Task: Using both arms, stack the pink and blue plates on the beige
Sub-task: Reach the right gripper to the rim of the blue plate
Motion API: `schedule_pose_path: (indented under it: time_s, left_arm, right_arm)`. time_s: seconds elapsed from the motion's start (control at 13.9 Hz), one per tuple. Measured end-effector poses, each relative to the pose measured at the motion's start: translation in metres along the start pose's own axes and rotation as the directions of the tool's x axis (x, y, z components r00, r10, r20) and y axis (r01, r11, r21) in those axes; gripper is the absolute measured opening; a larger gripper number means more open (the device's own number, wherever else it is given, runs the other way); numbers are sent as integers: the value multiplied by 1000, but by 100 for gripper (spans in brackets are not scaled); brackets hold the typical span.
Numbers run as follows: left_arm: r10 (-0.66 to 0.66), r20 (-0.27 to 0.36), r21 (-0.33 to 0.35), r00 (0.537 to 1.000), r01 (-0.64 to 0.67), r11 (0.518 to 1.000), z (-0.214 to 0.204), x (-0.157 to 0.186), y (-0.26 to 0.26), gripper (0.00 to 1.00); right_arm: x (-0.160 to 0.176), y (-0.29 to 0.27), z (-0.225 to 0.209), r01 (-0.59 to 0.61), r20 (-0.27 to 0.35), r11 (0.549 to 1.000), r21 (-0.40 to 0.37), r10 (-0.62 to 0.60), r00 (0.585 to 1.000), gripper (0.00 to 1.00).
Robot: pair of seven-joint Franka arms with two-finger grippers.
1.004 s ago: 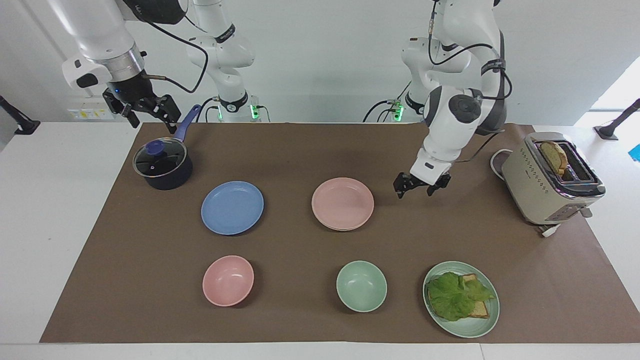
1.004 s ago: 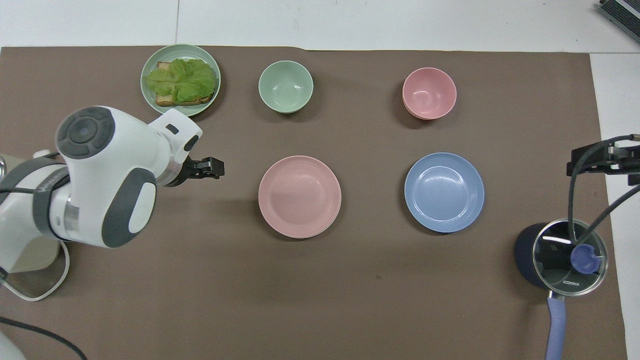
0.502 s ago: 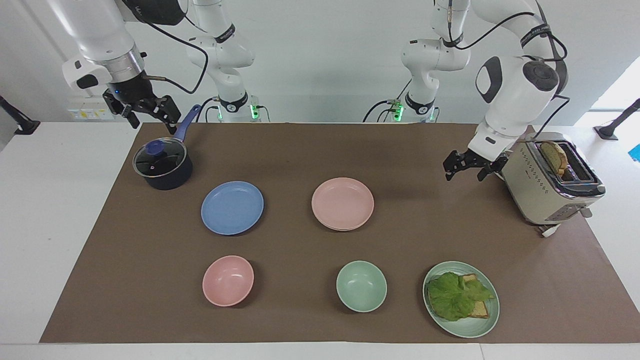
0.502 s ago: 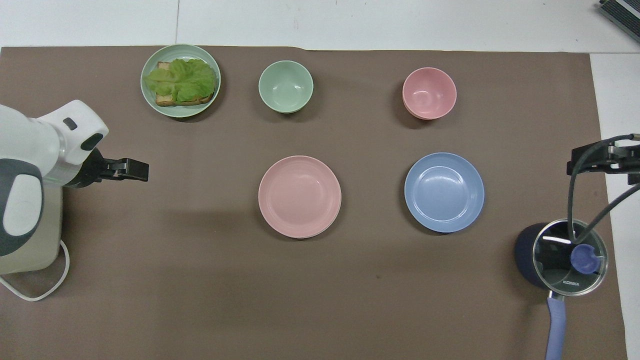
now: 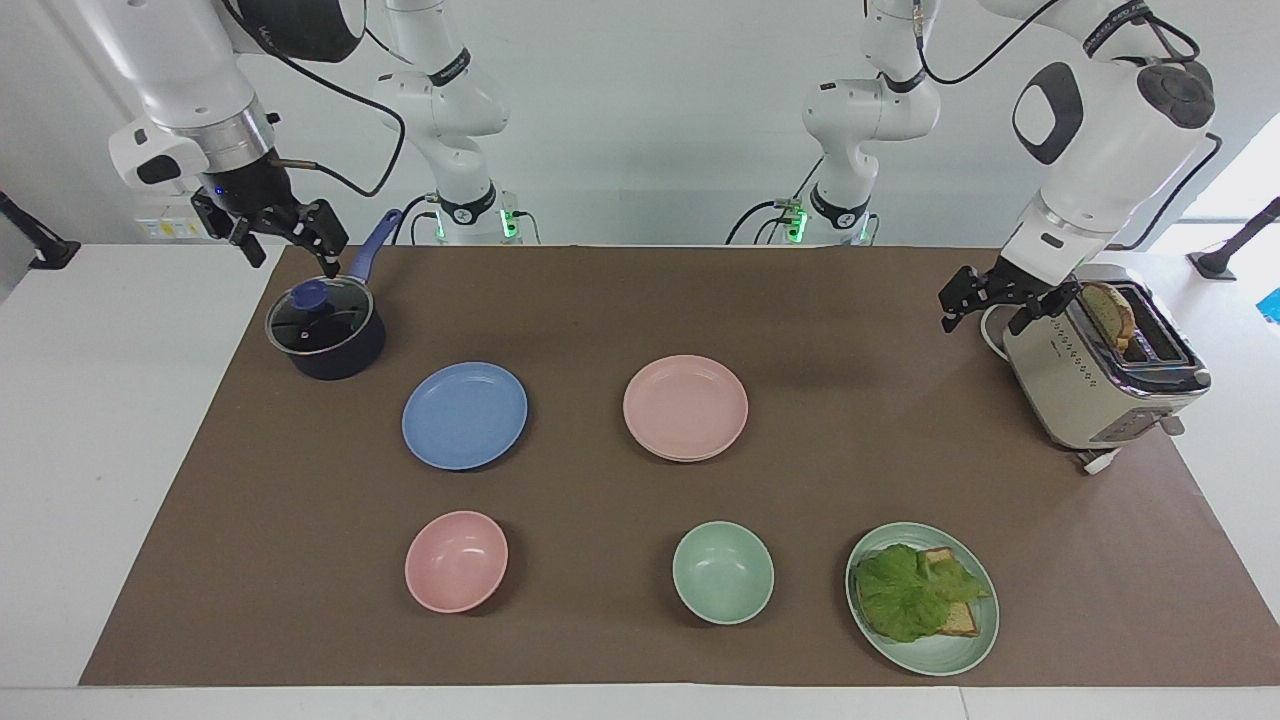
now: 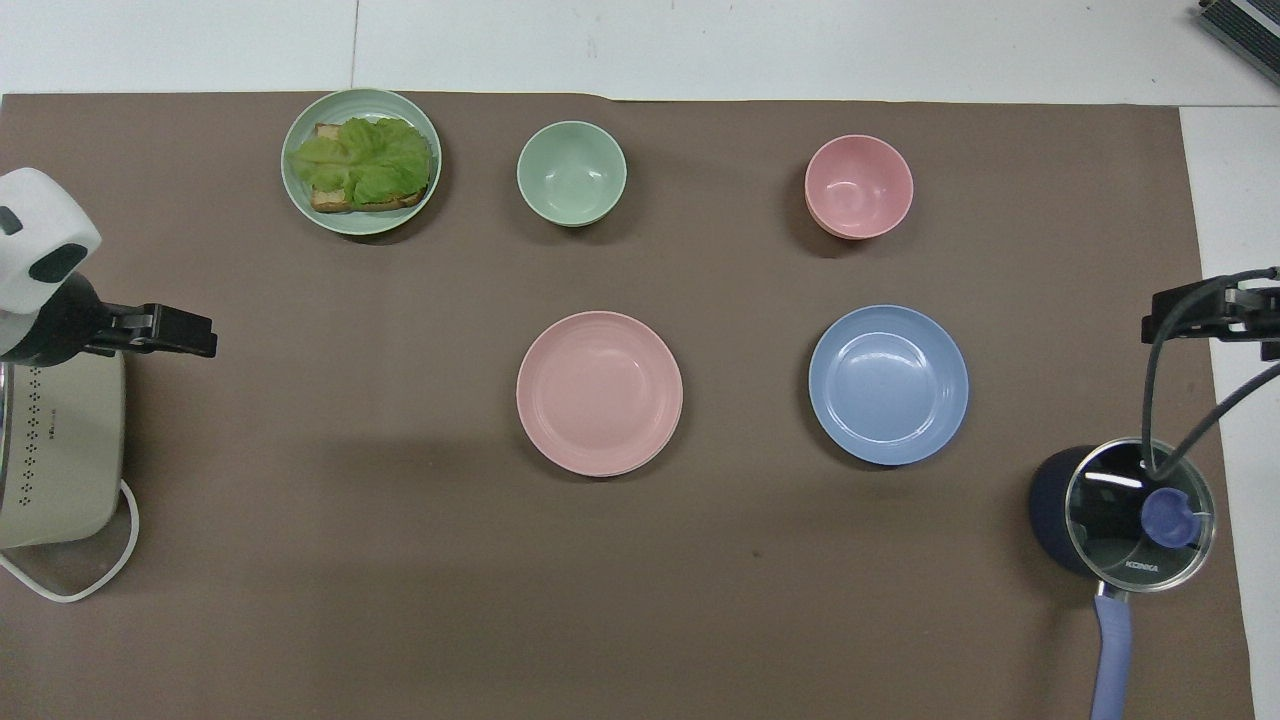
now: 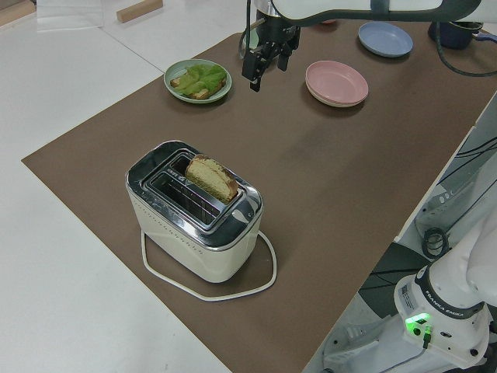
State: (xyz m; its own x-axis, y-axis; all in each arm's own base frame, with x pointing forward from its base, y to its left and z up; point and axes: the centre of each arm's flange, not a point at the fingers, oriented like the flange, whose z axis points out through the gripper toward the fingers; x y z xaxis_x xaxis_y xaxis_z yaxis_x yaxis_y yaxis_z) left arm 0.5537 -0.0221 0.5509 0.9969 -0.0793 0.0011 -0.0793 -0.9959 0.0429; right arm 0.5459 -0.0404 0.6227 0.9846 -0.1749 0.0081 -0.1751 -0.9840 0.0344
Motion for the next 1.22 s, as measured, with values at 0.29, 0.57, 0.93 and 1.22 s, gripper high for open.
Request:
schedule_pose_path:
  time_s: [0.29,0.57,0.93,1.22]
  left_arm:
    - [7,13,19,1000,-7,1000,-46,-6,1,100]
    - [6,25,19,1000,-7,1000,-84,-18,2,100]
    - [9,10,20,1000,-10,1000,-102,-28,4,100]
    - [9,10,20,1000,-9,1000,-103,-30,4,100]
  right_arm:
    - [7,-11,57,18,-18,1000,11,-18,1000,100]
    - [7,-19,128,41,-27,999,13,-41,999,100]
    - [23,-26,233,115,-43,993,18,-114,993,93]
    - [27,-30,259,135,-25,991,20,-135,991,74]
